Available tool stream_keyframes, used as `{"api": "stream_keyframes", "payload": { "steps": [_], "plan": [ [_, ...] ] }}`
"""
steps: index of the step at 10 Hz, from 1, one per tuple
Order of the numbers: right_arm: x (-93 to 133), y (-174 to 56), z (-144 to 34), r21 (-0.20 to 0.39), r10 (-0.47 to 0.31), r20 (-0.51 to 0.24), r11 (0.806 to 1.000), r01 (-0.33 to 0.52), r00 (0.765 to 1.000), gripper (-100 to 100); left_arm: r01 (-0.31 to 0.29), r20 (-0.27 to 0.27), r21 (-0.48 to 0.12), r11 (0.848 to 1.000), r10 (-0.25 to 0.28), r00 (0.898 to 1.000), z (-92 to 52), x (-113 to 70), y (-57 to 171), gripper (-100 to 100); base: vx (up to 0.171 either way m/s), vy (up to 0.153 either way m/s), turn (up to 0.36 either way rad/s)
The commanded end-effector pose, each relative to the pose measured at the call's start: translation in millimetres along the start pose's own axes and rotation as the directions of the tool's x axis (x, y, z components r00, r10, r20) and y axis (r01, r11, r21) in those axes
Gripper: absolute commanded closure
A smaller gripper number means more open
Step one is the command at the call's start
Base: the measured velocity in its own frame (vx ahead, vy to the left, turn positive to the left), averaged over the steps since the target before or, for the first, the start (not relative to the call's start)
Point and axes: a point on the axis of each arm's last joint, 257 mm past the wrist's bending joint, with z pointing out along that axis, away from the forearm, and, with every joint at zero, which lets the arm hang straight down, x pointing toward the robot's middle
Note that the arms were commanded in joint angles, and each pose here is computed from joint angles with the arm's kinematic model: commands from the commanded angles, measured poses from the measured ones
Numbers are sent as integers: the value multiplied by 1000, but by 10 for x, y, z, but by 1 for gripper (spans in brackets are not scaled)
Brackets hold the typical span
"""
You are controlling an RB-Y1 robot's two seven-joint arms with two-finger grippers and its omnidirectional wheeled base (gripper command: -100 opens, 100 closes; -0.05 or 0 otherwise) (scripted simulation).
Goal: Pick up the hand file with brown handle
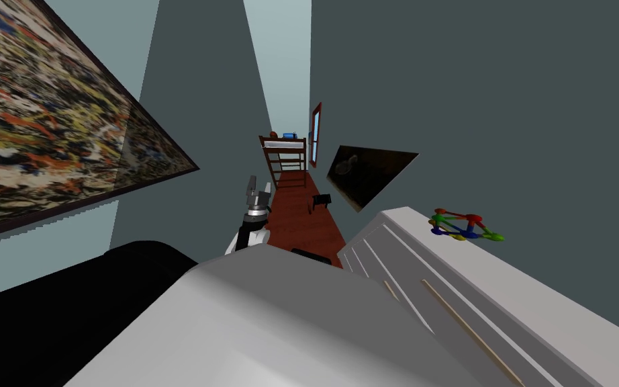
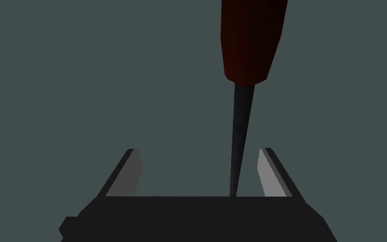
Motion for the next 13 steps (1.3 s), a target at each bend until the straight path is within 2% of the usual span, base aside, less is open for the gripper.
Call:
{"api": "stream_keyframes", "payload": {
  "steps": [1,5,6,7,8,9,13],
  "plan": [
    [65,-96,-15,24,-6,3,1000,6,1000,-100,0,0,0,1000,0,1000,0,0,0,0,123,44,-34],
    [228,-340,-49,85,-22,2,996,22,1000,-100,0,0,0,1000,0,1000,0,0,0,0,102,36,-42],
    [193,-319,-47,74,-19,3,997,19,1000,-100,0,0,0,1000,0,1000,0,0,0,0,46,18,-13],
    [197,-327,-49,76,-20,3,997,20,1000,0,0,0,0,1000,0,1000,0,0,0,0,8,3,3],
    [196,-325,-48,76,-20,3,997,19,1000,-100,0,0,0,1000,0,1000,1,0,0,0,0,0,0],
    [196,-325,-48,76,-20,3,997,19,1000,100,0,0,0,1000,0,1000,1,0,0,0,0,0,0],
    [196,-325,-48,76,-20,3,997,19,1000,100,0,0,0,1000,0,1000,1,0,0,0,0,0,0]
  ]
}}
